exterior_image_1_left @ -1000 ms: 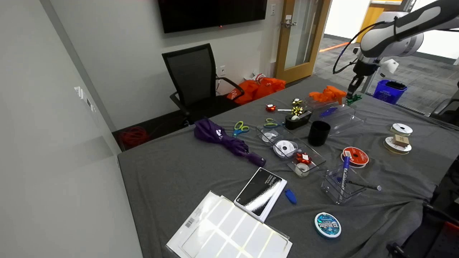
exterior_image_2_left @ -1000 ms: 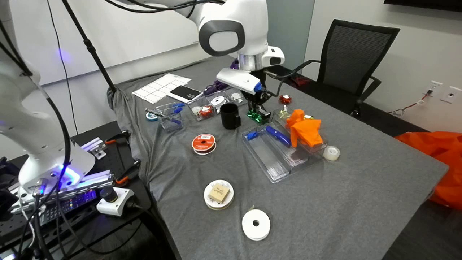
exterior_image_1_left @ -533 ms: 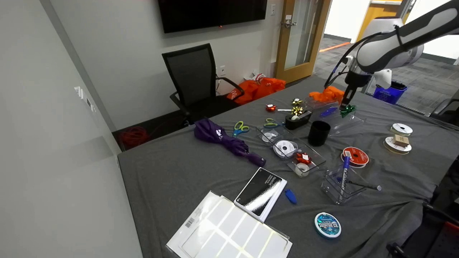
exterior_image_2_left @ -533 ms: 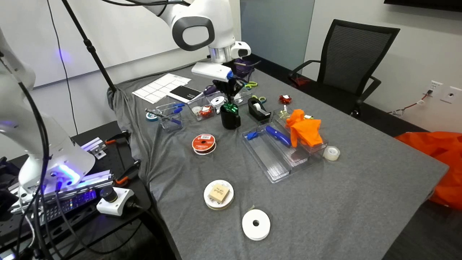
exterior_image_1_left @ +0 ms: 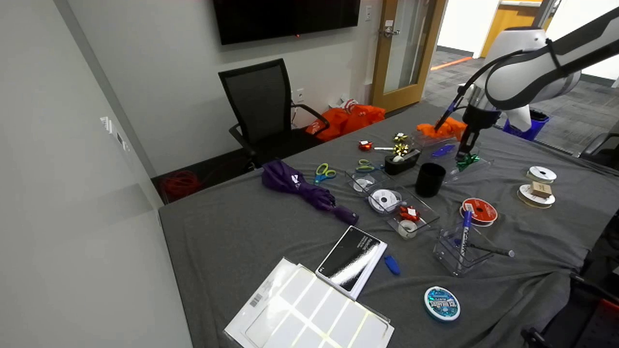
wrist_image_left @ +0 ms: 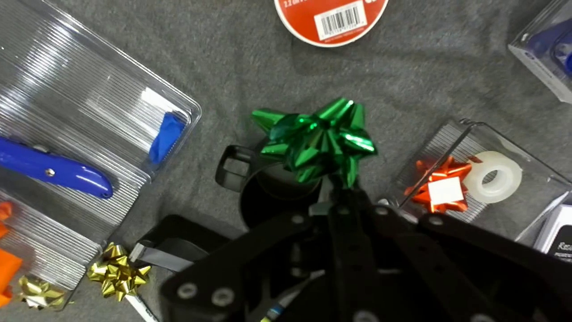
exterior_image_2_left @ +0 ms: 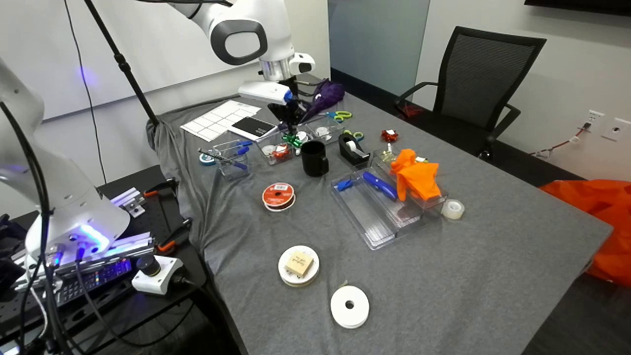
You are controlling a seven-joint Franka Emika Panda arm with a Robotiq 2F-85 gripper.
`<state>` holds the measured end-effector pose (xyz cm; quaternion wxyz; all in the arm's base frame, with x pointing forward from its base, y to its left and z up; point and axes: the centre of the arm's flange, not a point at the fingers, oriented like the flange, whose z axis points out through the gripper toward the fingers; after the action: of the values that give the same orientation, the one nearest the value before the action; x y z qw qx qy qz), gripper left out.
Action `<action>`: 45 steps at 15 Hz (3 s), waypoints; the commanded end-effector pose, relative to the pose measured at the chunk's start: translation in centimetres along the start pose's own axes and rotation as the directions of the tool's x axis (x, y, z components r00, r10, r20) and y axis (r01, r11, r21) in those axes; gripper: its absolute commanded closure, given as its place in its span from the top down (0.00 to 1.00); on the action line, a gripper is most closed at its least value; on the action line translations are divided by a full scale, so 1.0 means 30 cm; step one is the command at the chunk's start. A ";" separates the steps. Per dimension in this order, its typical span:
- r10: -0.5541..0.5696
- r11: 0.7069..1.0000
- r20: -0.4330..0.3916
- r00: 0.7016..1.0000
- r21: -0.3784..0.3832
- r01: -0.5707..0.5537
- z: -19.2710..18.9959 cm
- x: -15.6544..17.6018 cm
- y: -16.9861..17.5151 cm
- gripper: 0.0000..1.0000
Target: Move the green ribbon to the large container on the left.
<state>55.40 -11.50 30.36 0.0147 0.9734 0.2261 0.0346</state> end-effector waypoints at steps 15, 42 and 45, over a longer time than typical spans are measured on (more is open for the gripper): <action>0.054 0.995 -0.019 0.998 0.081 -0.052 0.135 0.278 -0.355 0.00; -0.228 0.967 -0.124 0.966 0.084 0.239 0.316 0.104 -0.348 1.00; -0.250 0.959 -0.162 0.955 0.093 0.267 0.221 0.077 -0.348 1.00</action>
<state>56.13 -0.39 20.12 -0.0426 0.9380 0.3359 0.0738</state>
